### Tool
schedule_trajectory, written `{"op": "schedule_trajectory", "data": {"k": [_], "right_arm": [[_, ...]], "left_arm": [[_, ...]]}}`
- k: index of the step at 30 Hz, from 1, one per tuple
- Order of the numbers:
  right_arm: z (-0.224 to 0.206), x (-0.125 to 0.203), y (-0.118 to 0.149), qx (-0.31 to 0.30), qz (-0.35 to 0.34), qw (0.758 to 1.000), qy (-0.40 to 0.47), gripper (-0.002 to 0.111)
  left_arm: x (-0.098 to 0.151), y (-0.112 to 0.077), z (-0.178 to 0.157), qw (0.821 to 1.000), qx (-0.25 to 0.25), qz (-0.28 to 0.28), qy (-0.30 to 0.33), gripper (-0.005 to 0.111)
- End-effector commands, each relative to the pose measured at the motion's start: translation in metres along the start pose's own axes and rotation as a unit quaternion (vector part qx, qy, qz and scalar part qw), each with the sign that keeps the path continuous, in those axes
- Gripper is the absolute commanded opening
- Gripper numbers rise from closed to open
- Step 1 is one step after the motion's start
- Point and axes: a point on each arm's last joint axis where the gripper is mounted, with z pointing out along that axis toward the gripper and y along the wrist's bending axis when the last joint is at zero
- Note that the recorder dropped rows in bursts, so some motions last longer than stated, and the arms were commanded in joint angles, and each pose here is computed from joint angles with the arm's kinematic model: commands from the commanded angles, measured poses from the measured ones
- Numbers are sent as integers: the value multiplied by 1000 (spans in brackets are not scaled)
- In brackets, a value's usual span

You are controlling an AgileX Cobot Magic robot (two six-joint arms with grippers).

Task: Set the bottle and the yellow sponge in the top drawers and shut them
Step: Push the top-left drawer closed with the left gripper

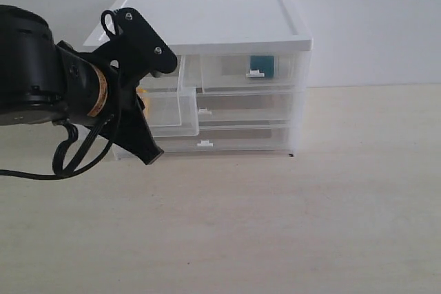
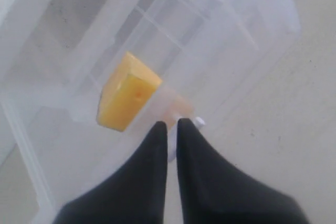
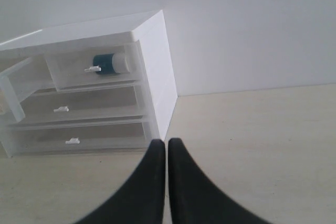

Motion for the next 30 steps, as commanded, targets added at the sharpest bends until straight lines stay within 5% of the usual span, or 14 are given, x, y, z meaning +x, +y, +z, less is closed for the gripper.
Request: {"op": "schedule_trajectory", "data": {"k": [1,15,30], "right_arm": [[-1,-1,0,-2,-1,1000,-7,0],[-1,-1,0,-1,-4,1000,-6,0],[-1,-1,0,-1,-4,1000,-5,0]], "left_arm": [[-9,3,0,999,-8,17,-35,4],[-20,11,27,985,-142,61,-74,4],[-33,22,55,979,-185,42,-74,4]]}}
